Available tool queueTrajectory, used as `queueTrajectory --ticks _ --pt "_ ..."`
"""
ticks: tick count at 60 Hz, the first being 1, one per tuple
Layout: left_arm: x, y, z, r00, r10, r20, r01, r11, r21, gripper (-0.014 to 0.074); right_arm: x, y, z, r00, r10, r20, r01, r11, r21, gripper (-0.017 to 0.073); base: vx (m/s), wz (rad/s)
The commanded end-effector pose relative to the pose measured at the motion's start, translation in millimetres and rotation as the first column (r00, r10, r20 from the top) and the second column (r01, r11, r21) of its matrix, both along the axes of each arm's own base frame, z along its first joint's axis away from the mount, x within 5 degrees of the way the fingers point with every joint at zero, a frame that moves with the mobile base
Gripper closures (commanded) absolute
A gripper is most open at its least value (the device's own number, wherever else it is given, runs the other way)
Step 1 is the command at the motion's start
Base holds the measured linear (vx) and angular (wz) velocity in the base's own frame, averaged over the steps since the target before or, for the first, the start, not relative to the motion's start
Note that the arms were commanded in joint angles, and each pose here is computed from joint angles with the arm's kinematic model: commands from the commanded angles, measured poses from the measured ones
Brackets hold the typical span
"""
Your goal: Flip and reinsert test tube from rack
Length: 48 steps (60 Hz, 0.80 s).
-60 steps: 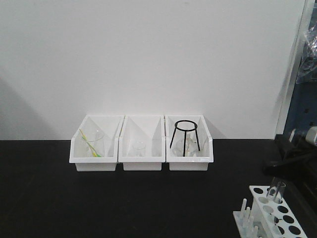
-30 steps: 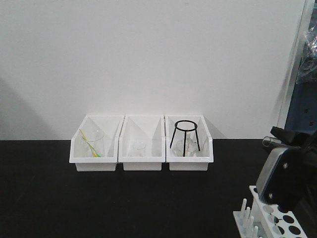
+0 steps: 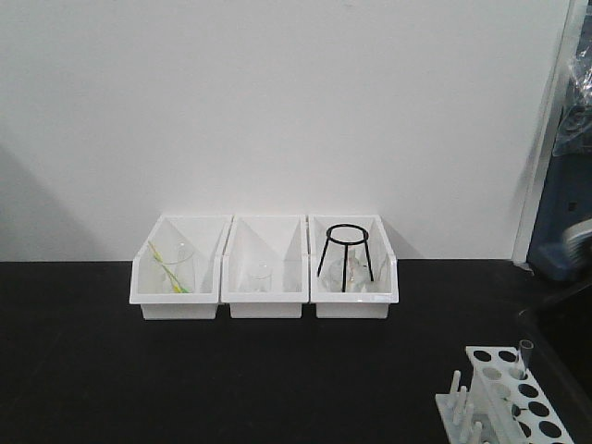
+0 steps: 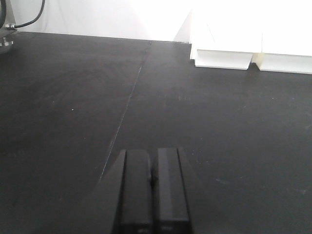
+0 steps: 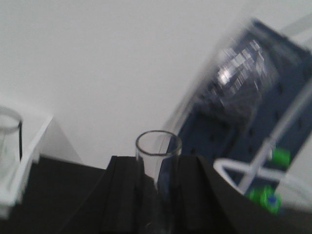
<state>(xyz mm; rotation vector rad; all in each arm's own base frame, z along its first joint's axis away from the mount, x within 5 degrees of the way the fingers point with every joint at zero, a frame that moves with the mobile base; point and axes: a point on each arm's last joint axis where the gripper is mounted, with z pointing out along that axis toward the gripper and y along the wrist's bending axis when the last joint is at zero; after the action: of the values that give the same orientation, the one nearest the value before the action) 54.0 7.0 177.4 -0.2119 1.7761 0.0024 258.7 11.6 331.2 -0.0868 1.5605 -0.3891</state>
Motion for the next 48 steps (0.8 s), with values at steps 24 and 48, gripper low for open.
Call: queueTrajectory --ticks 24,48 --pt "1.3 -0.7 7.4 0.996 -0.012 0.088 0.011 1.000 0.006 0.0600 -21.5 16.7 -17.9 0.901 0.210 0.379 -0.324 0.907 0.268 0.0568 0.00 0.00" --pt "1.3 -0.7 7.4 0.996 -0.012 0.088 0.011 1.000 0.006 0.0600 0.5 18.9 -58.5 0.936 0.201 0.289 -0.267 0.940 0.212 0.0568 0.00 0.00"
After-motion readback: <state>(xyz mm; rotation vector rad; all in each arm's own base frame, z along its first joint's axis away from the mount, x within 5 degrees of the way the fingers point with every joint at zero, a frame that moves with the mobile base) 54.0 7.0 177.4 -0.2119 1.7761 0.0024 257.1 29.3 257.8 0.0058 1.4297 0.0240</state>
